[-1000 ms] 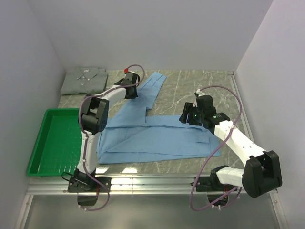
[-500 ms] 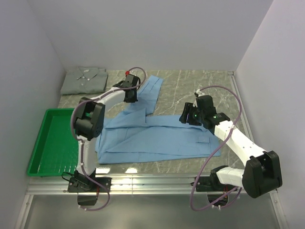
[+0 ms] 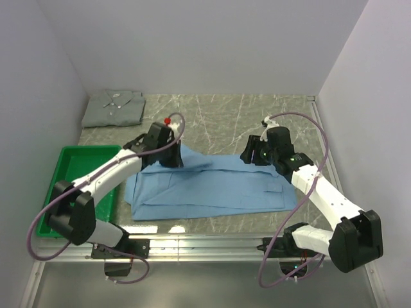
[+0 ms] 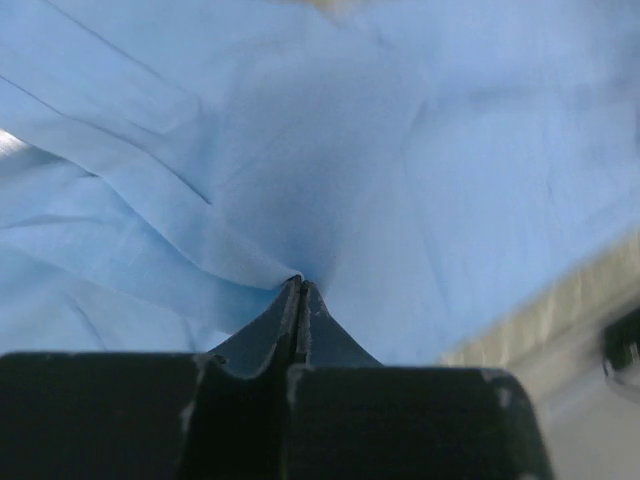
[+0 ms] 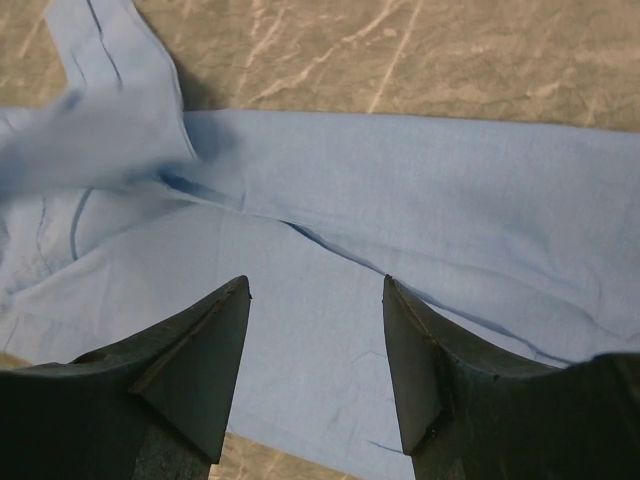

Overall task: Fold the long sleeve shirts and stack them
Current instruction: Fold the shirt

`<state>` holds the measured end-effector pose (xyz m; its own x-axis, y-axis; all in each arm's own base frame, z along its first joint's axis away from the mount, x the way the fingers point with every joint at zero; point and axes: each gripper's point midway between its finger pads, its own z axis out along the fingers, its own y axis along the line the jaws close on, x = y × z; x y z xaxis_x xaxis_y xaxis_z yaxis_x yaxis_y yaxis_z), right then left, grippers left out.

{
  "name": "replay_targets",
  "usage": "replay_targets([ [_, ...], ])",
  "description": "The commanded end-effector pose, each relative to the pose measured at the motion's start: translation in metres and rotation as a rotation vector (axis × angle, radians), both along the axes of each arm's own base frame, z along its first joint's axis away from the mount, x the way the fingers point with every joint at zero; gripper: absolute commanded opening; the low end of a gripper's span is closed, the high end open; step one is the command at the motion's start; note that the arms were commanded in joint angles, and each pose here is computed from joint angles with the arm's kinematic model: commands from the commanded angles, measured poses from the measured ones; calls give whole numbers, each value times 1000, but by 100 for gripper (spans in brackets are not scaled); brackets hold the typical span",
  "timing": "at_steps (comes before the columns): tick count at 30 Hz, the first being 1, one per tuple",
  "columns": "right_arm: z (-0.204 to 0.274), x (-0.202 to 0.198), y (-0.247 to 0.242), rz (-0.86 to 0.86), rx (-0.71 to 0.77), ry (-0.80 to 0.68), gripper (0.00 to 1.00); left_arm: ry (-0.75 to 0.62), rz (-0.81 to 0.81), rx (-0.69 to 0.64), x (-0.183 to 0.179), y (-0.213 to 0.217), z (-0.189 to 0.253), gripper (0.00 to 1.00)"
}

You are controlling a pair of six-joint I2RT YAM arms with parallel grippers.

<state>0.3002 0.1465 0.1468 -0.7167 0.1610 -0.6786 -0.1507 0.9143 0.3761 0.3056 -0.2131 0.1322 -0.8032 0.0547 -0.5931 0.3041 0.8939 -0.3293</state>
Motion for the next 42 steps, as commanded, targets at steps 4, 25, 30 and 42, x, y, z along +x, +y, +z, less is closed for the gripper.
replay_targets([
  [4,29,13,20,59,56,-96,63,320,-238,-222,-124,-21,-21,7],
  [25,-43,28,-50,-343,-74,160,55,65,480,-86,-18,81,1,70],
  [30,-57,34,-73,-445,107,224,51,11,614,-140,23,110,1,64],
  [42,-90,50,-83,-556,260,301,47,139,794,-141,54,138,-65,48],
])
